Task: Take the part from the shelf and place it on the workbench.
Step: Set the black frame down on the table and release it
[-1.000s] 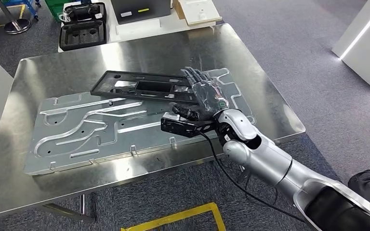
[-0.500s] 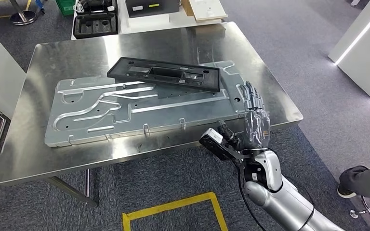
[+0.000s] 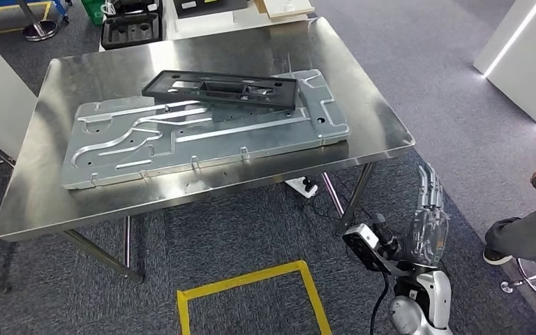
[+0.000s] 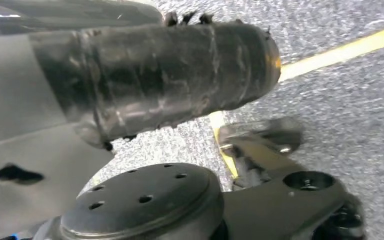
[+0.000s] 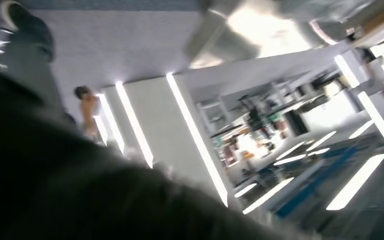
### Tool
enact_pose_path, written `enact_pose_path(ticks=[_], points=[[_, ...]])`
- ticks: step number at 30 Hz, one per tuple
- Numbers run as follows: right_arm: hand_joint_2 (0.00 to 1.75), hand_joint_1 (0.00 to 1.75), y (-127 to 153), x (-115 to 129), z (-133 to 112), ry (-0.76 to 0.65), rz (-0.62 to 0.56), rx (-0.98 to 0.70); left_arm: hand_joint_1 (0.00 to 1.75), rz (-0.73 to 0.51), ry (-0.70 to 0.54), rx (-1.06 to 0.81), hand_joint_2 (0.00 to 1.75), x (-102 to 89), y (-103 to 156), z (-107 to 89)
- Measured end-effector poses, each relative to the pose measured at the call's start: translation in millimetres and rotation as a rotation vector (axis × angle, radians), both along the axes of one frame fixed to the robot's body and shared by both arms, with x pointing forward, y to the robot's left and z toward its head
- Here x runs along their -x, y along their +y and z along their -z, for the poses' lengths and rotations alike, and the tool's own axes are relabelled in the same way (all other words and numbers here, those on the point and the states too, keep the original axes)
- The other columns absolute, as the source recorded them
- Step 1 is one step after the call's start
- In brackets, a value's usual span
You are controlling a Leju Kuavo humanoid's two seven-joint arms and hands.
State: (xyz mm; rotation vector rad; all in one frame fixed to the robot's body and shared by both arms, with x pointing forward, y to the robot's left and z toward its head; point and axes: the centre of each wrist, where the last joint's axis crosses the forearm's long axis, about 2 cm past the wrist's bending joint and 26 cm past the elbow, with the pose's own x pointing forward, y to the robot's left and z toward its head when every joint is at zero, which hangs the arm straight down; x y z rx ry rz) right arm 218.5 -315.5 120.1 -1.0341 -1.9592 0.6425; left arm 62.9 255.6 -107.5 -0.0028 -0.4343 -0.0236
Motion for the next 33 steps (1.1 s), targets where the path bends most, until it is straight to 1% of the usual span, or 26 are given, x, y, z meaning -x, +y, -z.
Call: enact_pose_path(ticks=[2,4,6,8,9,13,15,17,18,22,24,30,33], points=[[0.00,0.00,-20.3,1.7,27.3,0.051,0.082,-0.084,0.00,-0.012,-0.002,-0.009,0.00,-1.8,0.2,-0.3],[0.00,0.00,-39.7,6.8,64.1,0.146,0.183,-0.197,0.00,-0.022,-0.004,-0.017,0.00,-3.3,0.6,-0.5],[0.00,0.00,-51.9,18.5,103.4,0.258,0.284,-0.325,0.00,-0.028,-0.008,-0.020,0.00,-5.7,0.8,-0.9],[0.00,0.00,-53.2,36.2,136.1,0.389,0.377,-0.424,0.00,-0.030,-0.009,-0.019,0.00,-7.4,0.7,-1.2],[0.00,0.00,-50.8,44.0,148.2,0.460,0.412,-0.460,0.00,-0.029,-0.007,-0.016,0.00,-7.3,-0.1,-1.2],[0.00,0.00,-25.8,76.0,188.2,0.842,0.522,-0.623,0.00,-0.012,0.011,0.005,0.00,-8.1,-3.0,-1.5],[0.00,0.00,-12.0,89.7,199.9,1.027,0.559,-0.685,0.00,-0.001,0.026,0.017,0.00,-8.6,-3.4,-1.6],[0.00,0.00,-0.5,99.5,207.1,1.146,0.581,-0.720,0.00,0.006,0.037,0.025,0.00,-8.6,-3.6,-1.6],[0.00,0.00,4.1,103.0,209.7,1.184,0.587,-0.732,0.00,0.007,0.039,0.026,0.00,-8.7,-3.7,-1.6],[0.00,0.00,19.7,106.6,214.0,1.253,0.586,-0.767,0.00,0.009,0.038,0.027,0.00,-10.6,-3.5,-1.9],[0.00,0.00,24.1,109.5,215.6,1.277,0.586,-0.775,0.00,0.009,0.038,0.027,0.00,-11.1,-3.5,-2.0],[0.00,0.00,34.5,123.0,220.7,1.401,0.589,-0.825,0.00,0.013,0.054,0.026,0.00,-4.2,-3.7,-0.9],[0.00,0.00,40.1,126.7,222.1,1.474,0.573,-0.848,0.00,0.019,0.050,0.025,0.00,-6.6,-3.7,-1.3]])
